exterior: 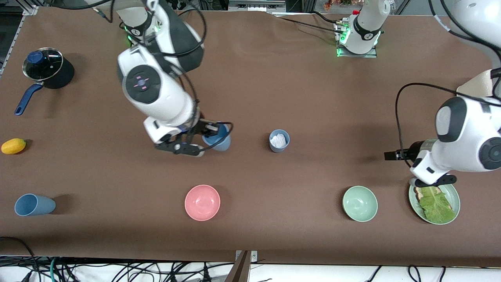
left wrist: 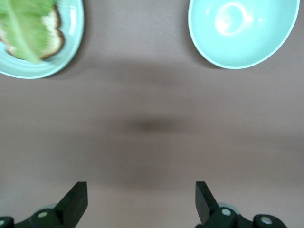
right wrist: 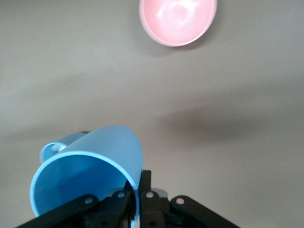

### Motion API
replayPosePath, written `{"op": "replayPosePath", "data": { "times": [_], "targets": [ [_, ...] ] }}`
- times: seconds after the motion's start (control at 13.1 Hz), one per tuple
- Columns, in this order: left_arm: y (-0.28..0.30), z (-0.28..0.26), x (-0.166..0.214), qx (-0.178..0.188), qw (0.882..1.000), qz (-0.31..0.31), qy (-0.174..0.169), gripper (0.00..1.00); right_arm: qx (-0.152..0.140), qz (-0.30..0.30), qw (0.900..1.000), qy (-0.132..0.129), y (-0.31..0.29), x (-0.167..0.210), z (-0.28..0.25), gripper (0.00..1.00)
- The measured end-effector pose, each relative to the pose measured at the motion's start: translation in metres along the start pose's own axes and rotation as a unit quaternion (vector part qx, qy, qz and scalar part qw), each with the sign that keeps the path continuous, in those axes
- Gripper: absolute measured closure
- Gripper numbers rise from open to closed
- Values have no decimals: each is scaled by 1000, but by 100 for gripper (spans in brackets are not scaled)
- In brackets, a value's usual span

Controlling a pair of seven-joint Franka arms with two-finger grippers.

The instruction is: Stack blue cups with both arms

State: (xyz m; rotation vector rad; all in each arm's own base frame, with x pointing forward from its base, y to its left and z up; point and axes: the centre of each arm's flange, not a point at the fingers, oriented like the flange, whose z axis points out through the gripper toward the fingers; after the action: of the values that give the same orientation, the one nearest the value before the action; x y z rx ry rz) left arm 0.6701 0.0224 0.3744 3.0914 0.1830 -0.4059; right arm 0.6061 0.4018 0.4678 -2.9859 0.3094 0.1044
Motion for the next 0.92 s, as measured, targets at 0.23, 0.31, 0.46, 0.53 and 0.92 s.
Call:
{"op": "replayPosePath", "data": {
  "times": [0.23,0.31,0.46,0.53,0.92],
  "targets": [
    [-34,-45,-16,-3,1000,5,27,0,23,26,999,16,-46,-37,9,96],
    [-40,-54,-22,-3,1000,2,30,0,31,39,999,20,-62,-50,13,96],
    [-41,-67,-34,-1,1000,1,7,0,45,60,997,24,-90,-75,31,96],
    [-41,-77,-40,0,1000,1,-4,0,47,65,997,24,-102,-85,44,96],
    [-36,-90,-44,-1,1000,8,-6,0,52,71,995,36,-123,-95,92,96]
  ]
}}
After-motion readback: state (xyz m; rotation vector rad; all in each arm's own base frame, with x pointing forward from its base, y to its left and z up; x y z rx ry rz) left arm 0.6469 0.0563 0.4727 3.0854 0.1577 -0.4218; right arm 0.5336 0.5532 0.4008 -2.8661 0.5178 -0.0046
